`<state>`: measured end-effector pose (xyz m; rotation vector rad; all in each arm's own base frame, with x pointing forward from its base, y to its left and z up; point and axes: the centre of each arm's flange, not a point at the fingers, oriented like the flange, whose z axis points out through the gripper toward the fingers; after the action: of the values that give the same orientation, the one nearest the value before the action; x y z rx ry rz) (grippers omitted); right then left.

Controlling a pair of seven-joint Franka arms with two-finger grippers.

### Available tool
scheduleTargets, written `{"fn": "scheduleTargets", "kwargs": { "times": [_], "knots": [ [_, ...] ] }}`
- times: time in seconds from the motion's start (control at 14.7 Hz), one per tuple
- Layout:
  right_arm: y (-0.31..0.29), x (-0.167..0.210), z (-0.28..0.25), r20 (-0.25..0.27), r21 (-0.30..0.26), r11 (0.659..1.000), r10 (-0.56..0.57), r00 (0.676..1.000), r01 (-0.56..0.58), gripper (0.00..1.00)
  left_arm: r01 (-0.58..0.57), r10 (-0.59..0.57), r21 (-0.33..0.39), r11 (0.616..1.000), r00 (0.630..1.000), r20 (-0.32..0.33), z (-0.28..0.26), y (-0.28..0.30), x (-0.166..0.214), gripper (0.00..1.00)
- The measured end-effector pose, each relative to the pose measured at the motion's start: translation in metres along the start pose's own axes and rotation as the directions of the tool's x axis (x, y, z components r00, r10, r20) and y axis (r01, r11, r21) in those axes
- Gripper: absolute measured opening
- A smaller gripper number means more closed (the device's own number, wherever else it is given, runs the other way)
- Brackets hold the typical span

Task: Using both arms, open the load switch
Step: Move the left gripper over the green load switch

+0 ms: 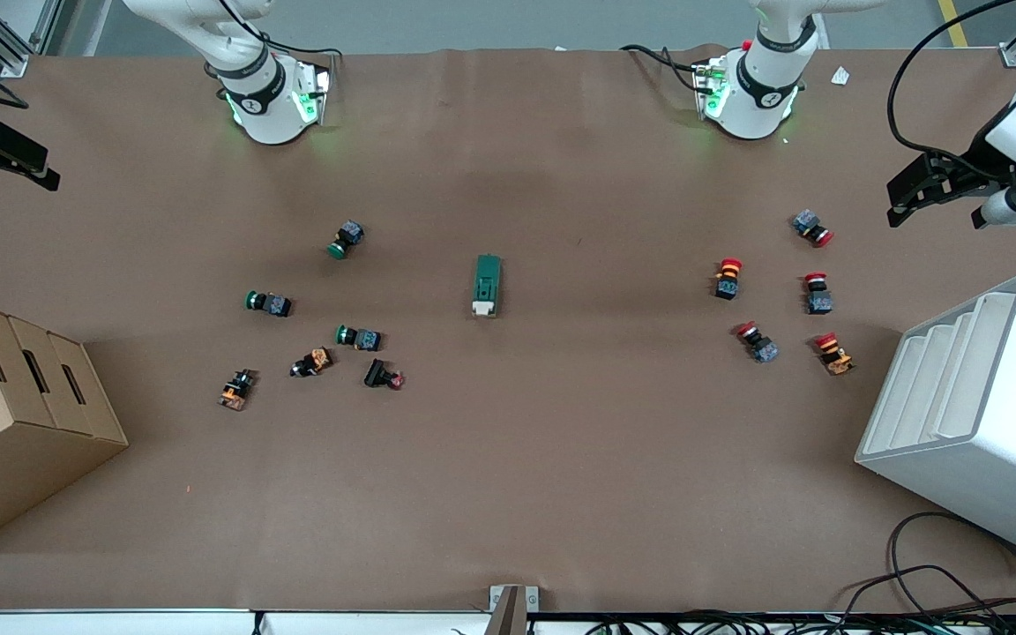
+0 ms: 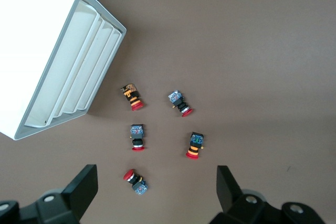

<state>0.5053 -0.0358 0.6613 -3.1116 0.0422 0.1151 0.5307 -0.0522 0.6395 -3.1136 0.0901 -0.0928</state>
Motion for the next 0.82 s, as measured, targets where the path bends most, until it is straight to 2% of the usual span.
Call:
{"fn": "scheduleTargets", "kwargs": {
  "times": [0.41, 0.61, 0.82],
  "knots": [
    [0.000, 0.000, 0.000, 0.002, 0.000, 1.000, -0.001, 1.000, 0.001, 1.00, -0.045, 0.045, -0.003, 0.999, 0.999, -0.002, 0.008, 0.025, 0.007, 1.00],
    [0.000, -0.001, -0.005, -0.010, 0.000, 1.000, 0.000, 1.000, 0.000, 1.00, -0.066, 0.065, -0.018, 0.998, 0.997, -0.037, 0.022, 0.074, 0.022, 1.00],
    [0.002, 0.003, -0.004, -0.010, 0.000, 1.000, 0.004, 1.000, -0.004, 1.00, 0.043, -0.044, -0.050, 0.998, 0.999, -0.015, 0.052, 0.151, 0.026, 1.00]
  ]
}}
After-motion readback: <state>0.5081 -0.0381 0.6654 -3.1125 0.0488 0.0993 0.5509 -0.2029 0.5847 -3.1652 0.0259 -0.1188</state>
